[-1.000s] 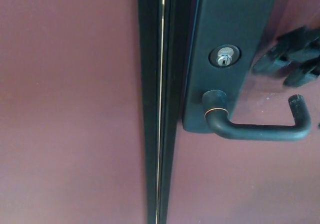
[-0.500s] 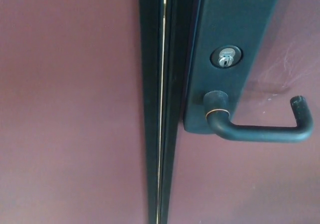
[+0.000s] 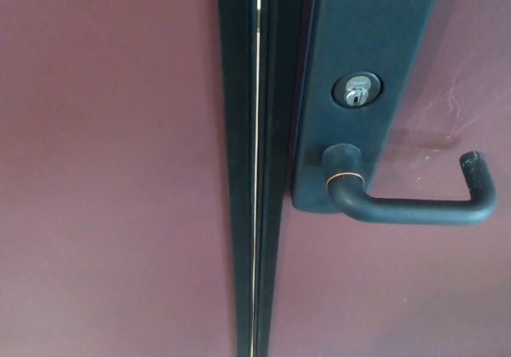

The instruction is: The robot walks towards the door handle and put its right hand on it and twist the handle

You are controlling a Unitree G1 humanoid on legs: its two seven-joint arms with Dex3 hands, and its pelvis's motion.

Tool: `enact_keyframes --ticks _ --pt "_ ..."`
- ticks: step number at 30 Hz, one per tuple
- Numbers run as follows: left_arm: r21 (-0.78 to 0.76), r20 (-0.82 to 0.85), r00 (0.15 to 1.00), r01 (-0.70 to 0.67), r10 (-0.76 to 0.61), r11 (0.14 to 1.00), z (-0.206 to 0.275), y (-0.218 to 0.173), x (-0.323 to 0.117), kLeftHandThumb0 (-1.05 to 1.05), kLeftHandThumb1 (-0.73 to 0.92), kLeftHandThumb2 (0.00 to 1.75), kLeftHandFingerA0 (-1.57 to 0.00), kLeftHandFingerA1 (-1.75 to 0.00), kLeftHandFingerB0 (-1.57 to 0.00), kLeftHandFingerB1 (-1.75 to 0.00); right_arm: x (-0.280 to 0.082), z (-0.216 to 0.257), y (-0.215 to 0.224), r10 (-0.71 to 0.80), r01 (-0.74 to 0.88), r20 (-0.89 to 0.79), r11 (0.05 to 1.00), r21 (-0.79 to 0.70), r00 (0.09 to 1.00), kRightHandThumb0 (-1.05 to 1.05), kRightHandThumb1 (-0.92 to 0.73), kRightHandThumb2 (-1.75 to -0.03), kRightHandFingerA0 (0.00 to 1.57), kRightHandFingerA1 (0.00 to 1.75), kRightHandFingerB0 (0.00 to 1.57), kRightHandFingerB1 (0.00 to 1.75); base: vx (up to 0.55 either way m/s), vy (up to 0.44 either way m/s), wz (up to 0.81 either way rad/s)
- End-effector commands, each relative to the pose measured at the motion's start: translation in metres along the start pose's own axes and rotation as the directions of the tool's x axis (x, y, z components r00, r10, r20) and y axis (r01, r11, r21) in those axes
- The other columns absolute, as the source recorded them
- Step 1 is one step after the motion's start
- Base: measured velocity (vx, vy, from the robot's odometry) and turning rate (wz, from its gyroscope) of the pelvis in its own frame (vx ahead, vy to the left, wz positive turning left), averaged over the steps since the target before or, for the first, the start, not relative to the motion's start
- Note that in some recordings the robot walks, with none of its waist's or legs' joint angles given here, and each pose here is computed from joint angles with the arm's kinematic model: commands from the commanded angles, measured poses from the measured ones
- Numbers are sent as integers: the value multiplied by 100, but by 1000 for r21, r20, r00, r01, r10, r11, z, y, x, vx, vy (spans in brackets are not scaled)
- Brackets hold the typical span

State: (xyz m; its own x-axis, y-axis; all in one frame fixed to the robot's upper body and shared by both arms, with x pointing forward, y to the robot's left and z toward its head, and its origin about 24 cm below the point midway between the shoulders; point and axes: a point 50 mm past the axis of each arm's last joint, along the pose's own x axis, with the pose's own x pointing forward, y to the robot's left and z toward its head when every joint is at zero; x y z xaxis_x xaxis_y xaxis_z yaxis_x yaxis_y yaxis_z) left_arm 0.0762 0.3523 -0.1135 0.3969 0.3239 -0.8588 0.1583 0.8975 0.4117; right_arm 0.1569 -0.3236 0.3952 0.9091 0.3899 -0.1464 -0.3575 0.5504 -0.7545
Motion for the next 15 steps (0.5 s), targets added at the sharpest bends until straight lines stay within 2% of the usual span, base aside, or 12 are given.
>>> enact_keyframes --ticks 1,2,3,6,7,8,12,13,14,15 --pt "2 -11 1000 3 -3 1000 -1 3 0 -46 14 85 -85 -92 -69 -82 -26 -17 10 13 -14 21 999 46 1000 -32 -20 -85 10 52 8 49 0 0 0" --pt "2 -11 1000 3 -3 1000 -1 3 0 -46 14 85 -85 -92 -69 -82 -28 -18 12 12 -13 20 999 53 1000 -32 -20 -85 10 52 8 49 0 0 0" --pt "5 -10 1000 1 -1 1000 1 3 0 -46 14 85 -85 -92 -69 -82 -31 -21 14 14 -15 20 998 67 1000 -69 -50 -56 24 35 26 30 0 0 0" --pt "4 -9 1000 2 -2 1000 1 3 0 -46 14 86 -86 -92 -68 -81 -37 -26 19 18 -20 14 996 87 1000 -68 -50 -56 25 35 27 30 0 0 0" --pt "1 -6 1000 -1 1 1000 3 3 1 -46 14 86 -86 -92 -68 -81 -48 -57 50 61 -55 -26 979 195 998 -66 -41 -78 31 48 27 42 0 0 0" --pt "0 -1 1000 -1 1 1000 5 3 1 -46 14 86 -86 -92 -68 -81 -50 -60 53 63 -55 -32 977 205 997 -66 -41 -78 31 48 27 42 0 0 0" --pt "10 7 1000 0 0 1000 7 3 2 -46 14 85 -85 -91 -67 -81 -54 -78 75 109 -90 -59 959 268 992 -64 -40 -77 34 50 30 43 0 0 0" --pt "4 12 1000 -1 1 1000 8 3 2 -46 14 86 -86 -92 -66 -81 -52 -97 91 147 -115 -69 932 343 987 -59 -46 -55 39 41 37 34 0 0 0" --pt "-4 19 1000 -2 2 1000 8 3 2 -46 14 86 -86 -92 -66 -81 -50 -121 119 198 -143 -76 881 450 977 -59 -46 -55 39 41 37 34 0 0 0" --pt "-4 19 1000 -2 2 1000 8 3 2 -46 14 86 -86 -92 -66 -81 -51 -121 120 198 -143 -77 881 450 977 -59 -46 -55 39 41 37 34 0 0 0"
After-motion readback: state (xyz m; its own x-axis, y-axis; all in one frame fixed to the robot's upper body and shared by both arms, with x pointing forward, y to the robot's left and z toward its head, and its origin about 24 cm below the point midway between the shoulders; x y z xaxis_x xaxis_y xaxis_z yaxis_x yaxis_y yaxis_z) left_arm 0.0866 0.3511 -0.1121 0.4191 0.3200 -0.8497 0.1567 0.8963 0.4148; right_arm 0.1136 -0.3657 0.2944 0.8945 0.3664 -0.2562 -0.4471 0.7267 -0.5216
